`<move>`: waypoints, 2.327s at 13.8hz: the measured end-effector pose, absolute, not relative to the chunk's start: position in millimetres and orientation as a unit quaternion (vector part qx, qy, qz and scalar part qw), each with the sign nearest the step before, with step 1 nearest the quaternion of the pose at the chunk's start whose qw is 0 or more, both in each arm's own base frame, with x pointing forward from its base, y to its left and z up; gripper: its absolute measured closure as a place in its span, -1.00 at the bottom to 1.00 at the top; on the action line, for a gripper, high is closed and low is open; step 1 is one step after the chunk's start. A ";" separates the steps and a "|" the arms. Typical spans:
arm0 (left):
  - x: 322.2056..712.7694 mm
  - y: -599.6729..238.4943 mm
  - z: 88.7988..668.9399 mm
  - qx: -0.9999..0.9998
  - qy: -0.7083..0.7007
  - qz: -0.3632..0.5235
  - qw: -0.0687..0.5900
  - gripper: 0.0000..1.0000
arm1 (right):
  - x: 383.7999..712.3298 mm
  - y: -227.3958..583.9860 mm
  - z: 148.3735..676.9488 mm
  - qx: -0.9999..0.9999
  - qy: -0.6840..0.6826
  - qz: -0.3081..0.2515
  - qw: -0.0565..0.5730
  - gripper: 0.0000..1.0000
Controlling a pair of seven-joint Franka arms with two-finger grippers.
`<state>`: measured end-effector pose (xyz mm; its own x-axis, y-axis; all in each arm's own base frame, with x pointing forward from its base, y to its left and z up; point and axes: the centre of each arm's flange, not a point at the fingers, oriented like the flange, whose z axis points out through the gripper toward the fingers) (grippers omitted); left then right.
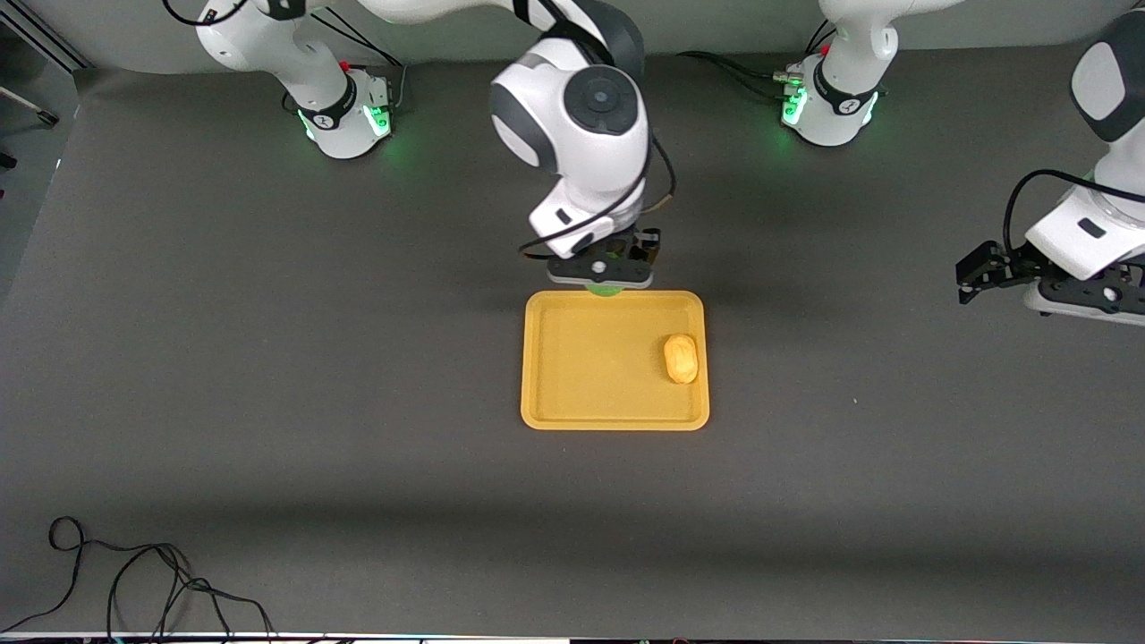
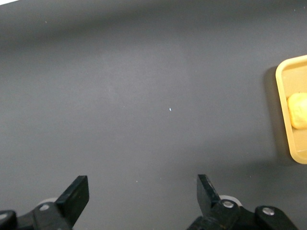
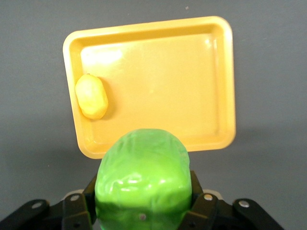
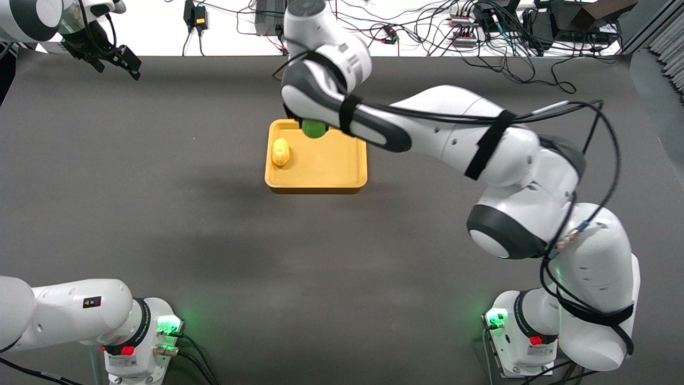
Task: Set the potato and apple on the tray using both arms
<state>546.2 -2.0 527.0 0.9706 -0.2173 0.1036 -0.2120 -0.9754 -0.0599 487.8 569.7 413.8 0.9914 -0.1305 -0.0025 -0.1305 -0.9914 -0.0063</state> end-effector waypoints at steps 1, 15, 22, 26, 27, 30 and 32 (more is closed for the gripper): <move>543.7 -2.6 527.5 -0.992 0.109 -0.053 0.025 -1.00 | 495.3 569.5 394.8 -0.998 0.069 0.000 -0.001 -0.41; 554.9 12.5 546.8 -0.994 0.101 0.031 0.008 -1.00 | 543.2 556.0 197.4 -0.995 0.102 0.001 0.003 -0.41; 559.7 13.4 541.0 -0.995 0.089 0.035 0.005 -1.00 | 540.4 562.3 215.1 -0.994 0.105 0.023 0.006 -1.00; 561.4 12.8 543.2 -0.996 0.087 0.034 0.004 -1.00 | 536.5 549.5 361.5 -0.994 0.103 0.044 0.010 -1.00; 561.8 12.8 544.6 -0.996 0.086 0.032 0.004 -1.00 | 536.8 536.8 404.9 -0.993 0.107 0.045 0.018 -1.00; 562.2 12.5 546.4 -0.996 0.079 0.033 0.004 -1.00 | 544.3 470.5 509.4 -0.991 0.125 0.042 0.012 -1.00; 562.9 12.6 545.9 -0.996 0.077 0.033 0.004 -1.00 | 547.3 419.3 549.2 -0.995 0.099 0.026 -0.018 -1.00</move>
<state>562.9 12.6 545.9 0.9859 -0.1534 -0.0667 -0.1540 -0.9881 -0.0033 547.3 419.3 549.2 0.9791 -0.1977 -0.0476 -0.1958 -0.9798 0.0408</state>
